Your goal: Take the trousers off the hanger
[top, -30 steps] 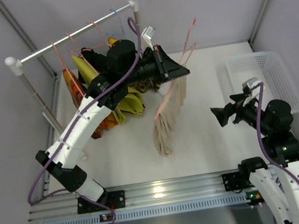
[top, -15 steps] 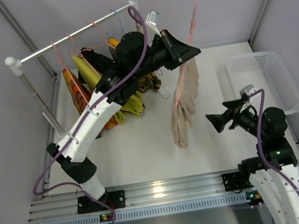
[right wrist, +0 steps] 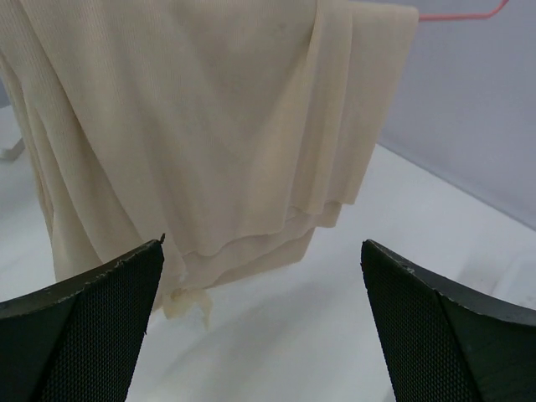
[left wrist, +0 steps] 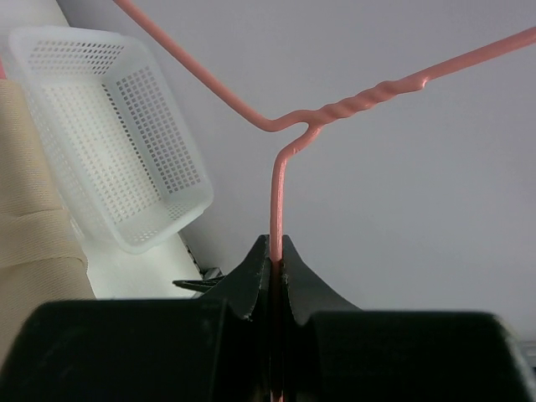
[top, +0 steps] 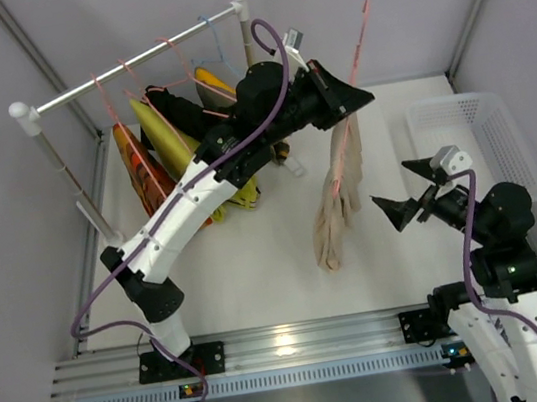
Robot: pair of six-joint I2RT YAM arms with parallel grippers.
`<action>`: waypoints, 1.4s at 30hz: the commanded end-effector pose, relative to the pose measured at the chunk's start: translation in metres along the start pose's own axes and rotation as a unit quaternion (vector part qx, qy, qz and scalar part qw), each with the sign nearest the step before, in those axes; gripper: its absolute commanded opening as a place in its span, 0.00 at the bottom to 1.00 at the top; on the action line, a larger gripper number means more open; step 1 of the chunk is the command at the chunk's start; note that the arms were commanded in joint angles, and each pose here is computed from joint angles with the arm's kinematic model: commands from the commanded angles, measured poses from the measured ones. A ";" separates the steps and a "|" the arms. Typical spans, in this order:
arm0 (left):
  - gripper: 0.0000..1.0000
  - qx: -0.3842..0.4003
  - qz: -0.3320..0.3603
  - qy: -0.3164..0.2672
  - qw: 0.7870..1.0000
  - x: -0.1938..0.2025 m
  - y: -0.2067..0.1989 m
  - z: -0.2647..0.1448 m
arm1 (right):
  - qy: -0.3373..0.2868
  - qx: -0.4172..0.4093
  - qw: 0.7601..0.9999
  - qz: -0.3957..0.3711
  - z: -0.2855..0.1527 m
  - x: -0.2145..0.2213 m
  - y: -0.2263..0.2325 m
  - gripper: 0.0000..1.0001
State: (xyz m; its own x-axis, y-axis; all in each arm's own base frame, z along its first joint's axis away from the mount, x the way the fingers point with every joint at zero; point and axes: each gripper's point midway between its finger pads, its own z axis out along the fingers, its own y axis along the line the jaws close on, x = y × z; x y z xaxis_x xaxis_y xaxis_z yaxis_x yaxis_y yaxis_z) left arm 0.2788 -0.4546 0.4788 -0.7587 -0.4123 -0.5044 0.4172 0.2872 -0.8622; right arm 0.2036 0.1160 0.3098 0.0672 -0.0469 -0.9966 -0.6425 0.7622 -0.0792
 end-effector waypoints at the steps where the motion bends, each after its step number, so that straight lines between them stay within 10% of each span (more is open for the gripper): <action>1: 0.00 0.066 -0.015 -0.052 0.996 -0.028 -0.046 -0.009 | -0.003 -0.029 0.997 -0.074 0.006 -0.019 0.002 0.99; 42: 0.00 0.102 -0.015 -0.074 0.992 -0.046 -0.060 -0.006 | 0.130 -0.055 0.973 -0.182 0.014 0.073 0.025 1.00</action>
State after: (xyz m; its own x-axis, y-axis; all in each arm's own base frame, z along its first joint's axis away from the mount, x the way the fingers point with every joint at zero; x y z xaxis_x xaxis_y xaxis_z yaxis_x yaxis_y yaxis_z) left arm 0.3013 -0.4678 0.4727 -0.7583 -0.4634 -0.4586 0.3757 0.2643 -0.8882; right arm 0.2130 0.1378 0.2412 0.0967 -0.4486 -0.8885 -0.6596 0.6396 -0.3948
